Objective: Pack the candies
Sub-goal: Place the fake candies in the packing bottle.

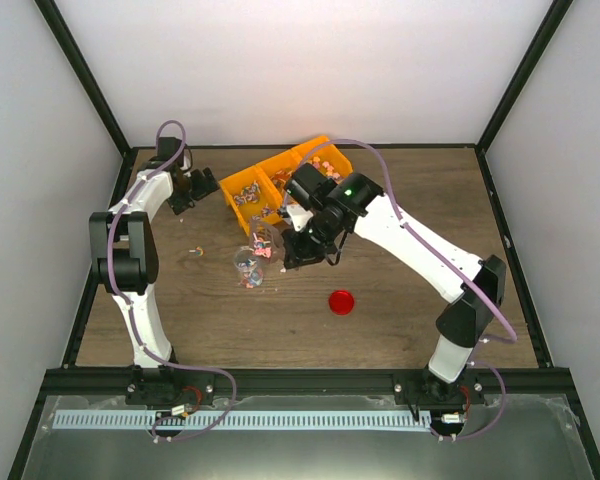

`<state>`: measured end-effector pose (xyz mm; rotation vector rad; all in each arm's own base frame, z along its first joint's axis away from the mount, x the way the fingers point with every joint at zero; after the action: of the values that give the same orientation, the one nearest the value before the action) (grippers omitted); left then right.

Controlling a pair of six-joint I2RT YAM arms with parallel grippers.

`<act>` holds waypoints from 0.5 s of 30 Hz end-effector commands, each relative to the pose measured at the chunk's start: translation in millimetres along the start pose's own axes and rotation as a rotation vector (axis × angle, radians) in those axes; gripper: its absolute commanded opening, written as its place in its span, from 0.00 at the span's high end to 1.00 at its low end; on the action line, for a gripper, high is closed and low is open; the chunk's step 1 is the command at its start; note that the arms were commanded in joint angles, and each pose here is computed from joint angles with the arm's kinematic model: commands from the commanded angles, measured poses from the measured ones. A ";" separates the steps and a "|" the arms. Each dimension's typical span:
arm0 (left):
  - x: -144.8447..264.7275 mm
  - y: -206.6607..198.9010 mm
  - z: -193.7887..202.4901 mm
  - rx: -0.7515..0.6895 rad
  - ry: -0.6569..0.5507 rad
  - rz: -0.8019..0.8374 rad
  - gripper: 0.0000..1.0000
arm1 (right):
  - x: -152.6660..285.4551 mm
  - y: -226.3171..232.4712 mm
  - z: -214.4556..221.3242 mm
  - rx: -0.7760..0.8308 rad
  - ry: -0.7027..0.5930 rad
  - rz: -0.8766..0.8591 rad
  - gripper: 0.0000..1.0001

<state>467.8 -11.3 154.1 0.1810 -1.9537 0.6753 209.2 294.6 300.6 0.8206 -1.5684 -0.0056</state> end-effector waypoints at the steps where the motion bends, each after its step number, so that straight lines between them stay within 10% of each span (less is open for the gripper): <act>1: -2.5 2.3 -0.7 0.005 -0.001 0.007 0.00 | 8.3 7.9 0.8 0.010 -0.019 -0.022 0.99; 15: 0.3 2.1 -1.1 0.002 -0.007 0.005 0.00 | 16.0 -7.8 -2.1 -0.013 -0.051 0.010 0.99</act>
<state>467.2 -11.3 152.3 0.1816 -1.9512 0.6744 207.2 294.1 294.8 0.8042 -1.5640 0.0151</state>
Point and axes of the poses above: each gripper's point midway between its finger pads, its own x axis back along the fingers, its own y axis along the line the jaws close on, z = x × y, the point moved 7 cm from there along x, back along the fingers, and after that the axes turned 3 degrees about x, right-handed, at the moved point
